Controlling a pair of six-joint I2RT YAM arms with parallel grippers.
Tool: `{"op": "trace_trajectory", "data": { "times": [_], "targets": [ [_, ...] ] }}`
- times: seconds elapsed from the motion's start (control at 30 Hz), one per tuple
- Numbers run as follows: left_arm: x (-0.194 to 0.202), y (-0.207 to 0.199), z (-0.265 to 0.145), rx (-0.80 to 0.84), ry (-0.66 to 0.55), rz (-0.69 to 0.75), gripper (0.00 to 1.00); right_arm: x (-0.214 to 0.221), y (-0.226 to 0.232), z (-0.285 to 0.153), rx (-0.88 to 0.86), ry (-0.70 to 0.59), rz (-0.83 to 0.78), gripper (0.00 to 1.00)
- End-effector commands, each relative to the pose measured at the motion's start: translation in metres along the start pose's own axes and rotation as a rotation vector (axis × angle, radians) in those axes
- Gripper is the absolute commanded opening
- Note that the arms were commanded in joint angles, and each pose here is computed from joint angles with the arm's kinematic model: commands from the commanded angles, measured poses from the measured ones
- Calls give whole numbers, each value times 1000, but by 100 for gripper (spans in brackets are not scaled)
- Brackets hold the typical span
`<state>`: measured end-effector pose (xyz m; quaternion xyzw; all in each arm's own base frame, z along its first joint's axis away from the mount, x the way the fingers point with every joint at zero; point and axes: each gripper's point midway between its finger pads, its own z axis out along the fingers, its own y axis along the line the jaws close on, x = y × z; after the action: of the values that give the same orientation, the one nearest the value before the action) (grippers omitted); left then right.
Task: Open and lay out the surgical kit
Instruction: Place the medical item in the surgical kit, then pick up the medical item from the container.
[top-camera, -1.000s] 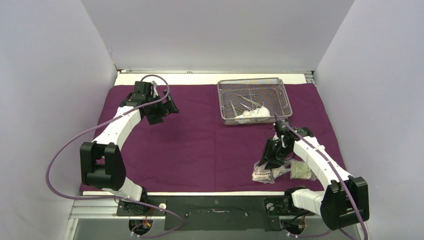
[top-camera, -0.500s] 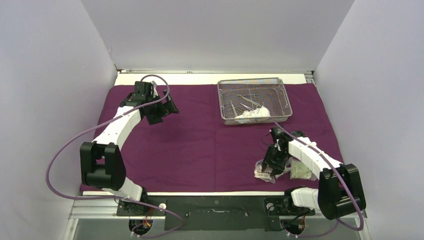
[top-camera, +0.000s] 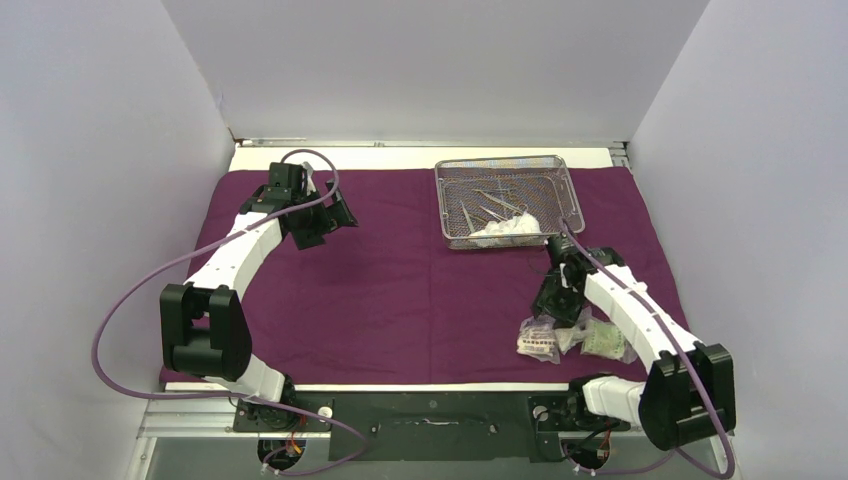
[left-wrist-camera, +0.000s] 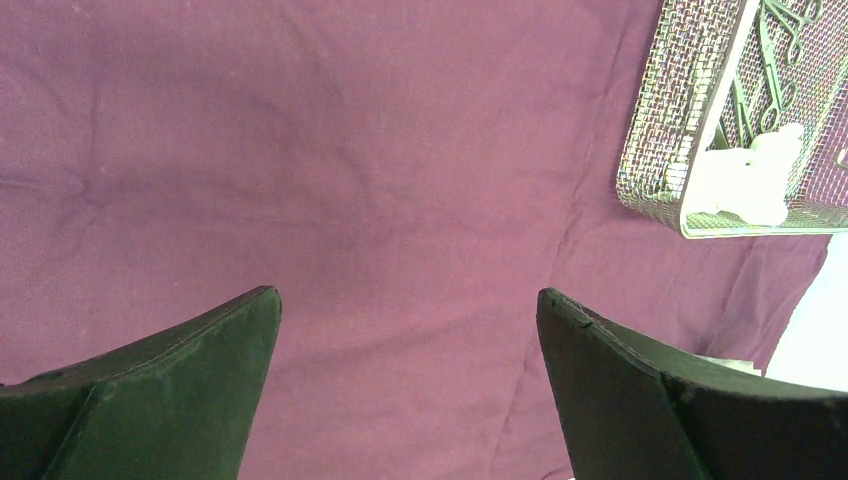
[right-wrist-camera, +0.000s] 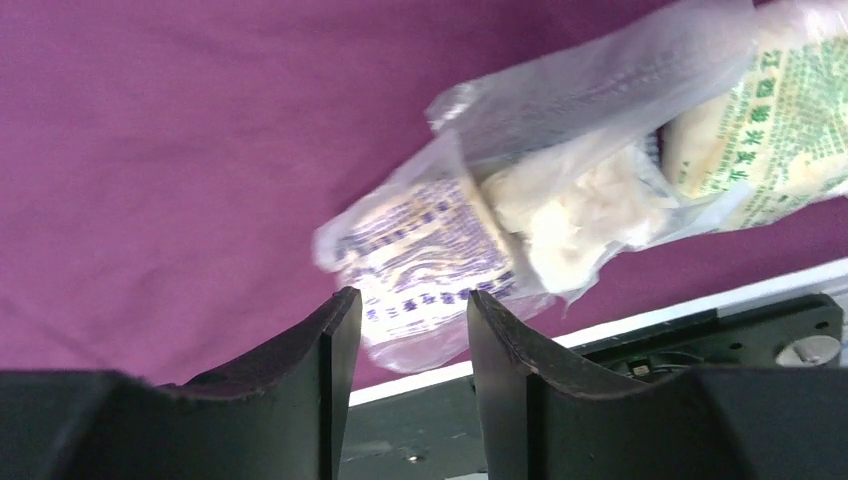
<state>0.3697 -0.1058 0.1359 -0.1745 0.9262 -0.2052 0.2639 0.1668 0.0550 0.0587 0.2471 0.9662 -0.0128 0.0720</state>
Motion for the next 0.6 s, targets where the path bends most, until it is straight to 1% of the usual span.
{"op": "trace_trajectory", "data": {
  "times": [0.0,0.07,0.1,0.2,0.3,0.37,0.43,0.5,0.57],
  "targets": [
    [-14,-10,-10,31,-56,24,97,-17,37,-42,-200,-59,-24,43],
    [-14,-9,-10,28,-58,26,97,-33,55,-62,-285,-113,-41,46],
    [-15,-10,-11,27,-61,27,97,-47,66,-77,-324,-162,-48,48],
    [-18,-9,-15,20,-74,43,97,-86,91,-104,-386,-286,-83,54],
    [-23,-10,-23,20,-100,70,96,-129,115,-122,-426,-425,-117,66],
    [-27,-12,-30,27,-122,92,96,-157,132,-129,-443,-511,-160,69],
    [-32,-12,-36,24,-144,116,96,-180,148,-129,-444,-566,-220,69],
    [-37,-11,-42,14,-165,133,96,-197,162,-124,-427,-586,-300,70],
    [-41,-10,-48,5,-180,138,96,-209,171,-108,-381,-569,-378,70]
  ]
}}
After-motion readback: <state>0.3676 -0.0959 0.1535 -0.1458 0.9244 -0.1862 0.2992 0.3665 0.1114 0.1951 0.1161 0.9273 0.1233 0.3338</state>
